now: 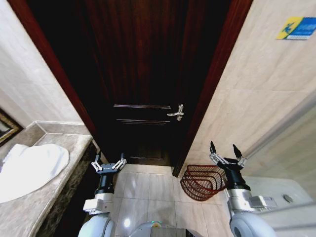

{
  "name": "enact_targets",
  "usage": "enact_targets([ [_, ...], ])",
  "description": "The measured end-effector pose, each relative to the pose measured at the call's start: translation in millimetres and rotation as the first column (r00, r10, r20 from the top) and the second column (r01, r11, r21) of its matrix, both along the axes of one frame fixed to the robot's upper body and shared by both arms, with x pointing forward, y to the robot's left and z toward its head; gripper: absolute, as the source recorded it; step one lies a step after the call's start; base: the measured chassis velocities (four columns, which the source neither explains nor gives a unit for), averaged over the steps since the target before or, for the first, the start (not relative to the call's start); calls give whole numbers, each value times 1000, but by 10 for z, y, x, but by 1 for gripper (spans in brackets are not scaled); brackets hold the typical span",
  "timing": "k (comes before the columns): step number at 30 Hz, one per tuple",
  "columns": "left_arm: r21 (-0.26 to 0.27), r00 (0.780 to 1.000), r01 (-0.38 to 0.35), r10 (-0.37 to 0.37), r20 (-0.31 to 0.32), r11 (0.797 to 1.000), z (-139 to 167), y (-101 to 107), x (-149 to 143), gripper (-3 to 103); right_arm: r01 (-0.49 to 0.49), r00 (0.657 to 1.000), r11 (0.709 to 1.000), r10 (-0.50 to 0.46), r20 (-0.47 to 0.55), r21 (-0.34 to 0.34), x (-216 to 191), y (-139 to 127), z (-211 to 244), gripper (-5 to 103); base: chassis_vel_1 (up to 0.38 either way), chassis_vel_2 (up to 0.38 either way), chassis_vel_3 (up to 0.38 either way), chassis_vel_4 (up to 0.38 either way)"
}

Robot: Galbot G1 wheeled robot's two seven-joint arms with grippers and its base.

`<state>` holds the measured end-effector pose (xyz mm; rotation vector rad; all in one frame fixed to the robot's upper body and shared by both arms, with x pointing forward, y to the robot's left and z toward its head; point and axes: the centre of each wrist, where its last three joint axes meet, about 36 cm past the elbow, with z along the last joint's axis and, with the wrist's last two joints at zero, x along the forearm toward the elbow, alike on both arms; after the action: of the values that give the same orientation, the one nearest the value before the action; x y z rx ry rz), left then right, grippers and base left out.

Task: Discard the used towel into the hamper.

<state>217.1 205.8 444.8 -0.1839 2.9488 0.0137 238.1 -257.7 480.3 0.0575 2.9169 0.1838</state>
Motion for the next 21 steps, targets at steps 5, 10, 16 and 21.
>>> enact_targets([
  [5, 1, 1000, -2, 2, -1, 1000, -3, 1, 0, 100, 1, 1000, 1000, -1, -1, -1, 17, -12, -10, 100, 73, 82, 77, 77],
  [10, 2, 1000, -2, 2, -3, 1000, -14, 1, 4, 100, -1, 1000, 1000, 1, -3, 0, 34, -23, -23, 100, 101, 93, 124, 97],
  [16, 3, 1000, -2, 2, -6, 1000, -26, 0, 9, 100, -1, 1000, 1000, 1, -3, 2, 51, -31, -34, 100, 111, 120, 119, 144],
  [21, 3, 1000, -2, 2, -7, 1000, -31, 1, 10, 100, -5, 1000, 1000, 5, -2, 4, 65, -36, -35, 100, 125, 143, 131, 135],
])
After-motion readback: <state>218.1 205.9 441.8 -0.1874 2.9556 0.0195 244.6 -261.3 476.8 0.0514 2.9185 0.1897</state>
